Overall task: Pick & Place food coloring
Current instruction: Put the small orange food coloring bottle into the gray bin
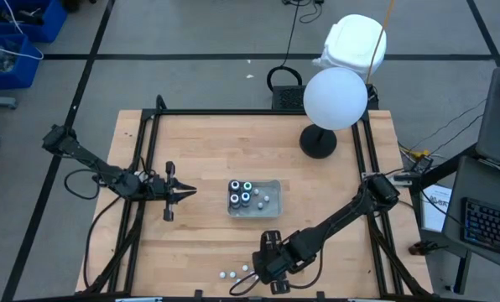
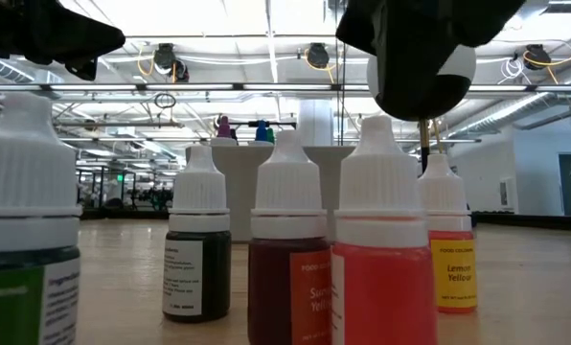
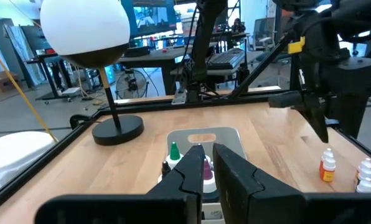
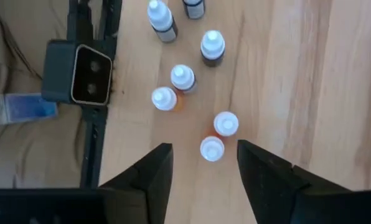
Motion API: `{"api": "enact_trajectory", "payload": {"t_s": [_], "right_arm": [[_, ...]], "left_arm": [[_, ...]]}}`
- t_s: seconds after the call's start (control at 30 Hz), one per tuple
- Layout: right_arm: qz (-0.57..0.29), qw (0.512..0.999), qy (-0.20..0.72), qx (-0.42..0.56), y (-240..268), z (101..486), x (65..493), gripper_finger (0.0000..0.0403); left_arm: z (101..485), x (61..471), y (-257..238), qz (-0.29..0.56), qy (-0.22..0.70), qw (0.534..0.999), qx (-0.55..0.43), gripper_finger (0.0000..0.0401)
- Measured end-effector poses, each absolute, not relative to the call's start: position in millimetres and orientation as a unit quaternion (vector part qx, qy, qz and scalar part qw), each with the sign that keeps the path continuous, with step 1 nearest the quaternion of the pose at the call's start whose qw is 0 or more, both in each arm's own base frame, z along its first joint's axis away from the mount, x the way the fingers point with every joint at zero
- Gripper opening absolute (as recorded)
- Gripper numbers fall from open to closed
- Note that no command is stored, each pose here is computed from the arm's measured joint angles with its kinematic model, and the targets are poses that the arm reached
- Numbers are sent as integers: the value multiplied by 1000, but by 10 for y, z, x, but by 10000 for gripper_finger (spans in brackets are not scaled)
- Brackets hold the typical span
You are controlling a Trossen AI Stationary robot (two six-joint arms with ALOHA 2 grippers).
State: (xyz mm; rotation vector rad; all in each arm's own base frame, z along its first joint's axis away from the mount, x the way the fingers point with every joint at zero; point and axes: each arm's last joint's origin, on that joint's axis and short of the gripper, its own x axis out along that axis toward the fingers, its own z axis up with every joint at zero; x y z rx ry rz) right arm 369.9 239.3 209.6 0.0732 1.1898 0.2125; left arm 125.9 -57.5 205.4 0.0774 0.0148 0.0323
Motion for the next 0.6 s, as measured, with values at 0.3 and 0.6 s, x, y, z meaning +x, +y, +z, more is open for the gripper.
{"api": "enact_trajectory", "payload": {"t_s": [0.3,0.6], "right_arm": [[91,811,576,36,2413,1933,3721,168],[100,809,578,37,2433,1872,3743,167]], "left_arm": [[2045,1258,-576,15,12,999,41,42],[2028,1257,-577,14,19,999,44,42]]}}
